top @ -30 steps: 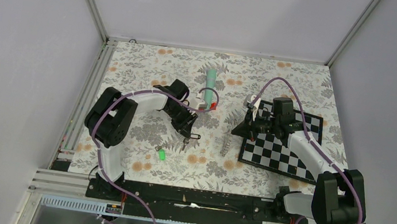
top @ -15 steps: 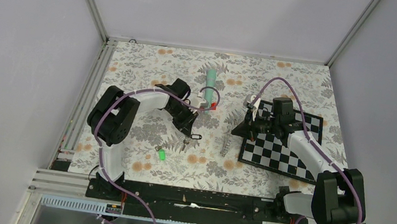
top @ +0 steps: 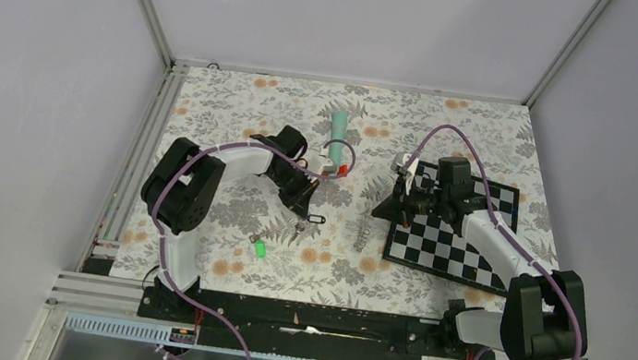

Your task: Put the keys on the keyring

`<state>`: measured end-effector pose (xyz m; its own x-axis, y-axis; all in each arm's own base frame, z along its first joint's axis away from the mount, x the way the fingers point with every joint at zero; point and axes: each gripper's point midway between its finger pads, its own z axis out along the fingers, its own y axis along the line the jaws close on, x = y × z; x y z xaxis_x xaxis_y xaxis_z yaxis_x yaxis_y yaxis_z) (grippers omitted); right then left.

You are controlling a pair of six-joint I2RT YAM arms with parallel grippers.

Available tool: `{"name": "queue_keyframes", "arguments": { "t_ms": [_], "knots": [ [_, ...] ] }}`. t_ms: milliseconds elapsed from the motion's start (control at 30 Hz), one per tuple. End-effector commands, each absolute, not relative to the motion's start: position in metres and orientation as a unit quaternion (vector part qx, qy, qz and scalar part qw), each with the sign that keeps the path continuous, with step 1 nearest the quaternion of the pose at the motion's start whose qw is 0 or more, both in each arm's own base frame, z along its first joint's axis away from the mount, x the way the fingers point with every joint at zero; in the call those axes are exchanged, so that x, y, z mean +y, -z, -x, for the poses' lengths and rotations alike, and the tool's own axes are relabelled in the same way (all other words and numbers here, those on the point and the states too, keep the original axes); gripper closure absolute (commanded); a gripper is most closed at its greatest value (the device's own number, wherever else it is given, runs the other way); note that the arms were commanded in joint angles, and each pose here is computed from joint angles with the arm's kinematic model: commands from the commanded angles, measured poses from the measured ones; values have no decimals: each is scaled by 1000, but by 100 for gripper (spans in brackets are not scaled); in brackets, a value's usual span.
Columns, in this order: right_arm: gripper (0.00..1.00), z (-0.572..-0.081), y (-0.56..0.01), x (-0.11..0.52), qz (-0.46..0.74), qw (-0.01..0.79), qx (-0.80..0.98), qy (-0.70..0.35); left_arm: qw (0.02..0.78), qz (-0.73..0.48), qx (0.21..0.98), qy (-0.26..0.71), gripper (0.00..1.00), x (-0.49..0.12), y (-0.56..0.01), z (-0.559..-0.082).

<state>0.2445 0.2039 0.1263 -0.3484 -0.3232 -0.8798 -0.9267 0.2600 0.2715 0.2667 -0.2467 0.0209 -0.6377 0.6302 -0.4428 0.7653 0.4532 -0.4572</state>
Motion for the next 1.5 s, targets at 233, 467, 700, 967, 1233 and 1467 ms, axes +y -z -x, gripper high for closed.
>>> {"name": "queue_keyframes", "arguments": {
  "t_ms": [233, 467, 700, 967, 1233, 1467],
  "knots": [
    [100, -238, -148, 206, 466, 400, 668, -421, 219, -513, 768, 314, 100, -257, -83, -288],
    [100, -239, -163, 212, 483, 406, 657, -412, 288, -545, 732, 290, 100, -263, -132, -293],
    [100, -242, -179, 220, 499, 415, 643, -406, 343, -553, 693, 309, 100, -270, -184, -283],
    [100, -240, -200, 244, 527, 428, 610, -409, 393, -568, 657, 301, 100, -279, -228, -265],
    [100, -233, -205, 258, 543, 419, 596, -419, 434, -651, 569, 253, 100, -303, -259, -237],
    [100, -231, -203, 260, 530, 413, 605, -428, 403, -664, 580, 243, 100, -304, -255, -229]
  ]
}}
